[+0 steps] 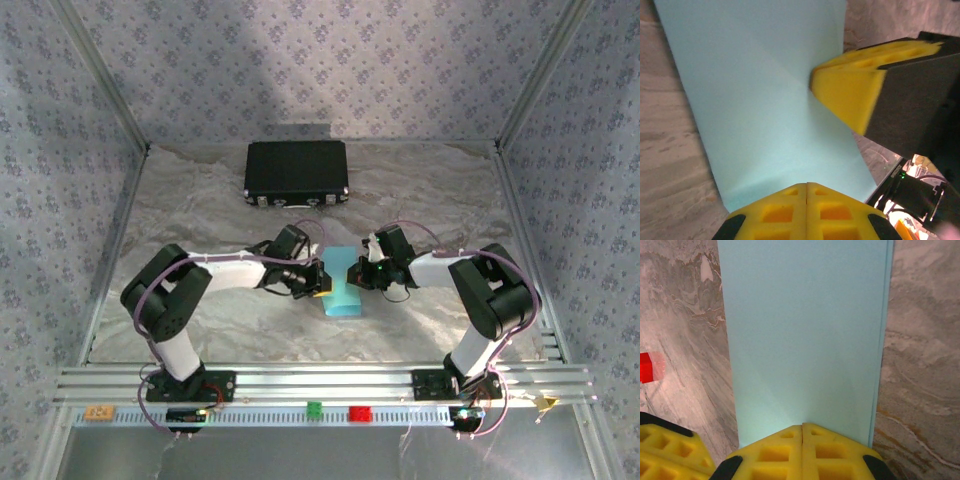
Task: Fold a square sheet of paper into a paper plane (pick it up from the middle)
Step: First fold the square sheet of paper in half at the center of the table.
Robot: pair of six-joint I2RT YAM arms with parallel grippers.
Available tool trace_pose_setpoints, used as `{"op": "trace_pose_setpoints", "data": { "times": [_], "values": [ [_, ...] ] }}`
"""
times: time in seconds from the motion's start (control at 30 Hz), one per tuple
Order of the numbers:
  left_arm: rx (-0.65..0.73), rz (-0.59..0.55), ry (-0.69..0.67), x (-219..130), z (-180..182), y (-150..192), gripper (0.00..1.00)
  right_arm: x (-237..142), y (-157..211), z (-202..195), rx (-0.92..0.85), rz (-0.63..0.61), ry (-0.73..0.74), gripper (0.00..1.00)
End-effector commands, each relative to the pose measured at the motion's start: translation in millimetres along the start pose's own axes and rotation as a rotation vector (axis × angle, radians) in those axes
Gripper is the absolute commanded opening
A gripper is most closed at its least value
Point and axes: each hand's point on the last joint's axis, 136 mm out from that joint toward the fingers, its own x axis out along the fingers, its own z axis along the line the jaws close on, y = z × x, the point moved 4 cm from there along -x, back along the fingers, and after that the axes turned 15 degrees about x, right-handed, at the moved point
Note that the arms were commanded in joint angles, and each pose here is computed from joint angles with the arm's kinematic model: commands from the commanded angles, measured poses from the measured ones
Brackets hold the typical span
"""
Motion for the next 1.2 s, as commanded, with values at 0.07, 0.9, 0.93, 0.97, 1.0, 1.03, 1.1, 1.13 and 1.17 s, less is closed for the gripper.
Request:
{"op": "trace_pose_setpoints", "data": {
  "times": [0.07,0.9,0.93,0.97,1.0,1.03,1.1,1.13,1.17],
  "values": [
    [-0.021,0.069,-0.041,11.7,22.8,24.8,0.0,2.5,18.9,-51.1,0.106,0.034,0.201,0.0],
    [0.023,0.024,0.039,5.2,-10.9,19.2,0.0,0.1,20.0,-51.1,0.104,0.027,0.207,0.0],
    [0.023,0.036,0.039,7.9,-8.6,22.2,0.0,0.1,20.0,-51.3,0.104,0.028,0.207,0.0],
    [0.021,0.053,0.045,10.6,-6.1,26.0,0.0,0.3,20.4,-52.3,0.106,0.029,0.21,0.0],
    [0.02,0.073,0.043,13.5,-2.3,30.5,0.0,0.5,19.8,-51.9,0.105,0.027,0.208,0.0],
    [0.017,0.087,0.03,15.2,2.8,34.9,0.0,0.8,20.4,-52.2,0.106,0.031,0.209,0.0],
    [0.001,0.118,-0.017,18.6,17.6,46.3,0.0,0.9,20.2,-52.3,0.104,0.031,0.208,0.0],
    [-0.005,0.13,-0.035,19.6,23.6,51.6,0.0,1.1,20.1,-53.0,0.107,0.032,0.21,0.0],
    [-0.014,0.141,-0.052,20.4,30.2,56.8,0.0,1.0,20.5,-53.1,0.107,0.033,0.209,0.0]
  ]
}}
